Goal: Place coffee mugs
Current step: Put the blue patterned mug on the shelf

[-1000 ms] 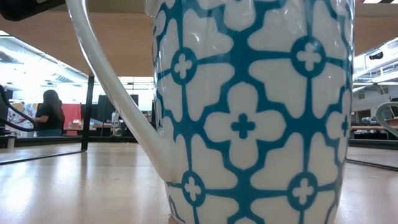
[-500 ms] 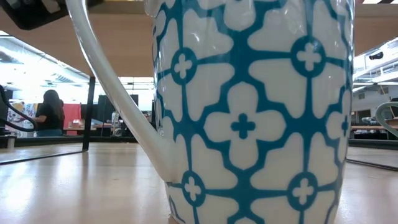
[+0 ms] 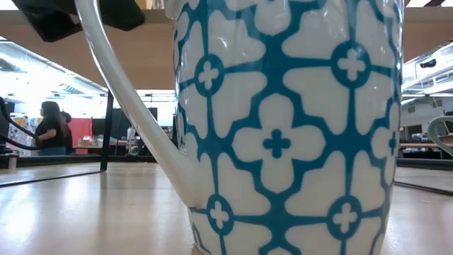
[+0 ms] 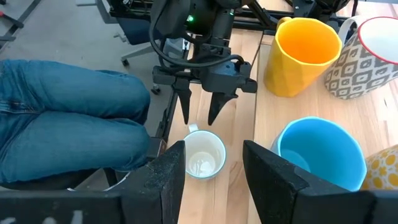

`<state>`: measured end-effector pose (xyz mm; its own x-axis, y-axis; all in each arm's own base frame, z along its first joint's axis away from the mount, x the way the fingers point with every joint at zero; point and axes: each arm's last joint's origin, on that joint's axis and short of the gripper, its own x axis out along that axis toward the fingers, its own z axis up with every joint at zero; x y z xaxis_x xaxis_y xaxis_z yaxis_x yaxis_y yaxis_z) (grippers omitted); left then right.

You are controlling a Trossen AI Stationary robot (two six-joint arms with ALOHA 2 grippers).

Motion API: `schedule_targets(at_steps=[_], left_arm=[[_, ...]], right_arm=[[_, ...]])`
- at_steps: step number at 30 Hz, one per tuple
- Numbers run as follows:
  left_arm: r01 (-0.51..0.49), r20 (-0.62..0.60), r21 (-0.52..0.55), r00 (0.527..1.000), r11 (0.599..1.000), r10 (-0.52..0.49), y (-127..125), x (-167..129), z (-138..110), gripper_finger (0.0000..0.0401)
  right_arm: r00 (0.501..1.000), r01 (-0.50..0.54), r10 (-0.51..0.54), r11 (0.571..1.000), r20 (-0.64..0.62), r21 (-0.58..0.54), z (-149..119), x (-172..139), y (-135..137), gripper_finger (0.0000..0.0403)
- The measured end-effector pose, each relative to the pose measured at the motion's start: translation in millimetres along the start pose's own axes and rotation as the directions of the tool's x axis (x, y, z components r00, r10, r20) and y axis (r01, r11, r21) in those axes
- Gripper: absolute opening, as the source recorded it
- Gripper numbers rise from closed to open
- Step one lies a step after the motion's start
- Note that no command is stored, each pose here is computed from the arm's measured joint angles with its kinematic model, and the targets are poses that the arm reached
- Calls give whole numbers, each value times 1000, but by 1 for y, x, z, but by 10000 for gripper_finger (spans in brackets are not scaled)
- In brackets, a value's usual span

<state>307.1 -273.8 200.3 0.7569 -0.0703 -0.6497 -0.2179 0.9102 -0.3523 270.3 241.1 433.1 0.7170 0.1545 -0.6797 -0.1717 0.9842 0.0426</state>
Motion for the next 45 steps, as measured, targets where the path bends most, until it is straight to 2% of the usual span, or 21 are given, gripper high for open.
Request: schedule_targets(at_steps=[20, 25, 36, 45], left_arm=[[42, -10, -11, 999, 999, -42, -4, 7, -6, 227], [34, -4, 17, 999, 999, -34, -4, 7, -6, 227], [48, 3, 8, 999, 999, -48, -5, 24, -15, 226], [40, 7, 9, 999, 999, -40, -4, 24, -15, 179]], right_arm=[[1000, 0, 0, 1000, 0, 0, 0, 0, 0, 166], [1000, 0, 0, 1000, 0, 0, 0, 0, 0, 166], [1000, 0, 0, 1000, -1, 0, 0, 0, 0, 166], [1000, 1, -1, 1000, -2, -1, 0, 0, 0, 166]])
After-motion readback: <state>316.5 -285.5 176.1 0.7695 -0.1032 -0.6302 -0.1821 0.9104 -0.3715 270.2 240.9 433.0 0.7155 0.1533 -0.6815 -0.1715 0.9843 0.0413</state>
